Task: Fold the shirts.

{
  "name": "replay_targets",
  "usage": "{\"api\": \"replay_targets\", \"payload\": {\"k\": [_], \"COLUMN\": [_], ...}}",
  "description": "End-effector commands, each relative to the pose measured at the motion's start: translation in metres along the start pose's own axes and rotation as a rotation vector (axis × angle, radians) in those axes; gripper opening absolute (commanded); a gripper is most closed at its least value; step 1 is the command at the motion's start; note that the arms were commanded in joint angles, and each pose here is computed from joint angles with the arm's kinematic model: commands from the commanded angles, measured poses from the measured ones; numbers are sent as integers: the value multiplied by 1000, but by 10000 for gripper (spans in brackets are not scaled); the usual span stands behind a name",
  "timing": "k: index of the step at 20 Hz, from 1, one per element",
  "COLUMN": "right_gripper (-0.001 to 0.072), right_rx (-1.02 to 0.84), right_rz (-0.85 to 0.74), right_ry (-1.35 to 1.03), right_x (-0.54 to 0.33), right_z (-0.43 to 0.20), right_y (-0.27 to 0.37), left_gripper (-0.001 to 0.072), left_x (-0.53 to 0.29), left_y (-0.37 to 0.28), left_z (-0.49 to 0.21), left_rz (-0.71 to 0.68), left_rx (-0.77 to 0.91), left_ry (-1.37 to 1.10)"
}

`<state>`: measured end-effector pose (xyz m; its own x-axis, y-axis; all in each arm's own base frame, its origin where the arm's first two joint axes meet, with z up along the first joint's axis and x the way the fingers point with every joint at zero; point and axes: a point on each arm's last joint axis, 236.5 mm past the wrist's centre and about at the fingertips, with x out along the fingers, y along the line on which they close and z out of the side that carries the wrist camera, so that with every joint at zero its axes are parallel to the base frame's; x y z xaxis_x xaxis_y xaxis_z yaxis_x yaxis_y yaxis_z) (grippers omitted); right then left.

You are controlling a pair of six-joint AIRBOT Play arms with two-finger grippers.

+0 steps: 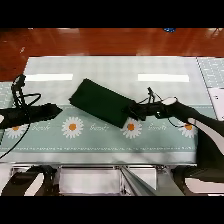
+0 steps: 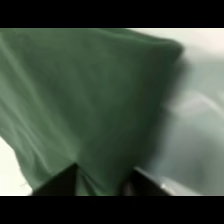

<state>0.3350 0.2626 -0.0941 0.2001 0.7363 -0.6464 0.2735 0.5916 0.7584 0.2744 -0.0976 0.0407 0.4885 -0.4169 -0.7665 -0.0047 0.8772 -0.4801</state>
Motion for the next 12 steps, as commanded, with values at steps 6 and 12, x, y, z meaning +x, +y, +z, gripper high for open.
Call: {"api": "replay_targets", "payload": {"k": [6, 12], "right_gripper": [22, 21], "right_rx": [-357, -650], "right_rz": [120, 28], "right_ry": [36, -70], "right_x": [-12, -111], "right_z": [32, 76], "right_y": [123, 218], "left_gripper": [25, 25], "left_x": [0, 0], "left_y": [-2, -1], "left_z": [0, 7], "left_rz": [-8, -6], "left_rx": [-5, -2], "left_ry": [0, -32]}}
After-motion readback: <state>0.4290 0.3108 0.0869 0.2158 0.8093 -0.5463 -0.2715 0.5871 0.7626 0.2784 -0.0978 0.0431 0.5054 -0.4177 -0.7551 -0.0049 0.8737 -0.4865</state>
